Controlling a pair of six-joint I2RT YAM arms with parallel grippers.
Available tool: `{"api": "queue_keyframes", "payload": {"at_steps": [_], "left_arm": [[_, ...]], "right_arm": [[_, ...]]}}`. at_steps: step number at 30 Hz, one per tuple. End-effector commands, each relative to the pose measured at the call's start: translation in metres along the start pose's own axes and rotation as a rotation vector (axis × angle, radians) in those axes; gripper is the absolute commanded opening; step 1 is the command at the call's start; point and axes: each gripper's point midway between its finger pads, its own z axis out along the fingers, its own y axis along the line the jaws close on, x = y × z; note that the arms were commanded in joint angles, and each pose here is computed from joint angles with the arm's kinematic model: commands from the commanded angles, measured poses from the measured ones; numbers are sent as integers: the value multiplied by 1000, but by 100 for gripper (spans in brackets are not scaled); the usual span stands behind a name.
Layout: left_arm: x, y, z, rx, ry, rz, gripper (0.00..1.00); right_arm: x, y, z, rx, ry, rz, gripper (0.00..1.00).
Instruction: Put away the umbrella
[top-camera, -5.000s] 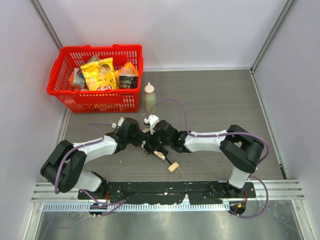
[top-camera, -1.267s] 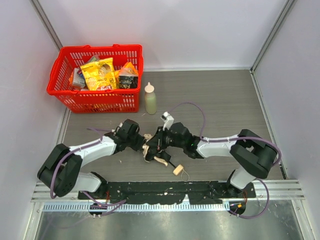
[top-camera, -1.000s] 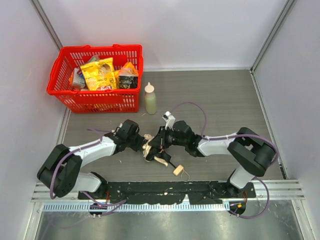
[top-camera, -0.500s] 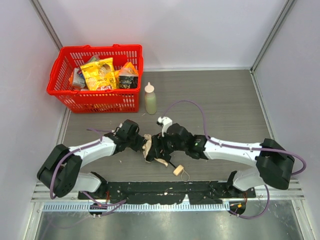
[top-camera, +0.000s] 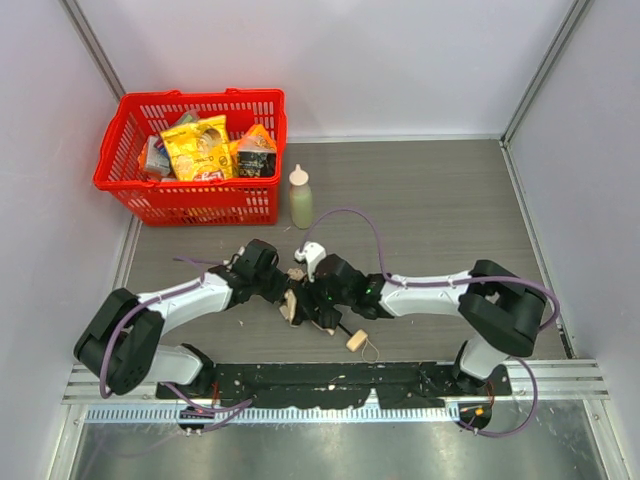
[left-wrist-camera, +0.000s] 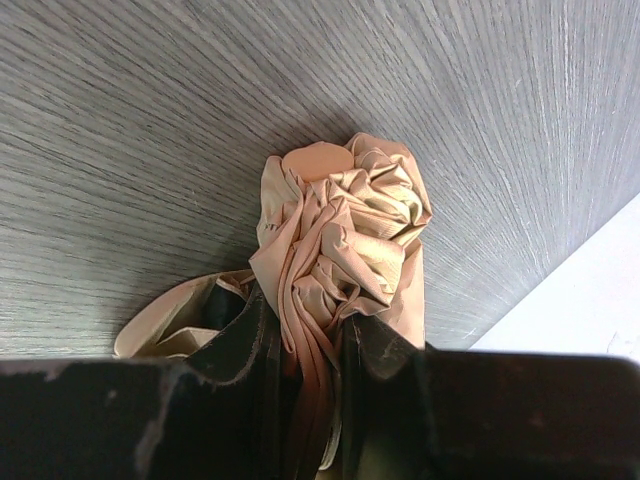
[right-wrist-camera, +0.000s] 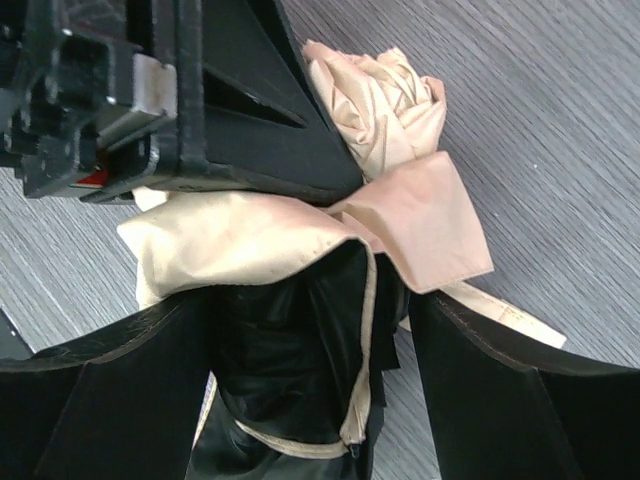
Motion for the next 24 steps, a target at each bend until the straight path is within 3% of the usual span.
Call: {"api": "queue_keyframes", "payload": {"at_steps": [1,4,5,9,11,17,21,24], "left_arm": [[8,46,-1,-174,38,-6,0],[9,48,-1,-183,41,-8,0],[9,50,-1,-189,40,-10,0],[9,48,-3,-183,39,-12,0],[9,48,-3,-183,41,-16,0],[13,50,-2,-181,57,-31,0],[17,51,-2,-175,74,-36,0],[16,51,-2,-170,69,-40,0]], "right_arm": [[-30,-7,11,79,-122,-31,78],[-30,-16,21,129,-147,-20,74],[-27,-20,25,145,-139,-25,69],[4,-19,45,127,-45,-40,55],[20,-19,50,115,-23,-25,53],[55,-26,63,129,88,-22,69],[58,-44,63,231,97,-38,70],[61,-57,60,295,101,-60,44]]}}
